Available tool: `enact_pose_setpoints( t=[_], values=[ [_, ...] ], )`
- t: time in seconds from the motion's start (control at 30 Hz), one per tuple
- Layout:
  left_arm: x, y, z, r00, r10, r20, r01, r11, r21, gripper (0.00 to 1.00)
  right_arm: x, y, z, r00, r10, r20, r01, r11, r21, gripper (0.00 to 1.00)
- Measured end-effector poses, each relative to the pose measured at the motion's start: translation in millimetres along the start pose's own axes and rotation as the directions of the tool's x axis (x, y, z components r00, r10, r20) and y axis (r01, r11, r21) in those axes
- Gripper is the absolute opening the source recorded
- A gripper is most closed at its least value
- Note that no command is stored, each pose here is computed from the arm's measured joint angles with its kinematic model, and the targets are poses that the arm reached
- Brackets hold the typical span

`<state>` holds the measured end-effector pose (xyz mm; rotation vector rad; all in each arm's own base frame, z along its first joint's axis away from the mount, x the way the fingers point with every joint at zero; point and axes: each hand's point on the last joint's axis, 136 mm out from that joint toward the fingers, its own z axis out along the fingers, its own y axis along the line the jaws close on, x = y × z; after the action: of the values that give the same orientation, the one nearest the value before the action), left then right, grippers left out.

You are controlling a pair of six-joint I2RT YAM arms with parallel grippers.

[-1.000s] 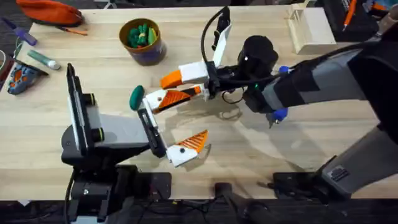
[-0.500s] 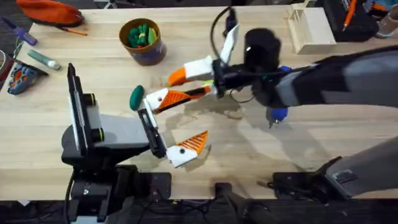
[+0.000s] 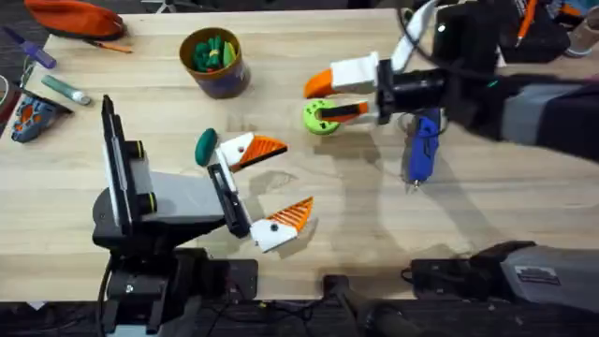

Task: Pick up the gripper from the table and insert it into the empty holder that is missing its gripper. Then pick up a screw, insert it into the mounting hole, and use the screwdriver to tighten it. Finally, clean up the table by picking up the vegetable and placing it into the bucket.

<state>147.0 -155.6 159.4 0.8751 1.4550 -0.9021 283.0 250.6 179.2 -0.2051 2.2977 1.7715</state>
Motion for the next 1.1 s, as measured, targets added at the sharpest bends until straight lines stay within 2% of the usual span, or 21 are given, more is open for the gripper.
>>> enact_pose_setpoints(
  t=[0.17, 0.23, 0.33, 0.47, 0.5, 0.6, 0.7, 0.8, 0.9, 1.1],
  values=[
    [0.0, -0.1, 0, 1.000, 0.000, 0.000, 0.000, 1.000, 0.000, 0.986, -10, -15, -33, 0.999, 0.038, 0.006, -0.039, 0.976, 0.216, 0.993],
    [0.0, -0.1, 0, 1.000, 0.000, 0.000, 0.000, 1.000, 0.000, 0.985, -14, -15, -43, 1.000, 0.002, -0.010, 0.002, 0.948, 0.317, 0.992],
    [0.0, -0.1, 0, 1.000, 0.000, 0.000, 0.000, 1.000, 0.000, 0.986, -25, -6, -55, 0.992, -0.113, -0.051, 0.124, 0.881, 0.457, 0.992],
    [0.0, -0.1, 0, 1.000, 0.000, 0.000, 0.000, 1.000, 0.000, 0.986, -33, 2, -66, 0.957, -0.248, -0.151, 0.287, 0.728, 0.623, 0.993],
    [0.0, -0.1, 0, 1.000, 0.000, 0.000, 0.000, 1.000, 0.000, 0.985, -33, -1, -64, 0.919, -0.302, -0.253, 0.389, 0.592, 0.706, 0.993],
    [0.0, -0.1, 0, 1.000, 0.000, 0.000, 0.000, 1.000, 0.000, 0.986, -26, -13, -56, 0.880, -0.302, -0.365, 0.471, 0.475, 0.743, 0.993],
    [0.0, -0.1, 0, 1.000, 0.000, 0.000, 0.000, 1.000, 0.000, 0.986, -12, -30, -47, 0.844, -0.243, -0.478, 0.536, 0.400, 0.744, 0.993],
    [0.0, -0.1, 0, 1.000, 0.000, 0.000, 0.000, 1.000, 0.000, 0.986, -2, -44, -45, 0.815, -0.149, -0.560, 0.572, 0.361, 0.737, 0.992],
    [0.0, -0.1, 0, 1.000, 0.000, 0.000, 0.000, 1.000, 0.000, 0.985, -3, -53, -41, 0.789, -0.083, -0.608, 0.597, 0.337, 0.728, 0.990],
    [0.0, -0.1, 0, 1.000, 0.000, 0.000, 0.000, 1.000, 0.000, 0.985, -16, -61, -18, 0.759, -0.095, -0.645, 0.637, 0.317, 0.703, 0.958]
  ],
)
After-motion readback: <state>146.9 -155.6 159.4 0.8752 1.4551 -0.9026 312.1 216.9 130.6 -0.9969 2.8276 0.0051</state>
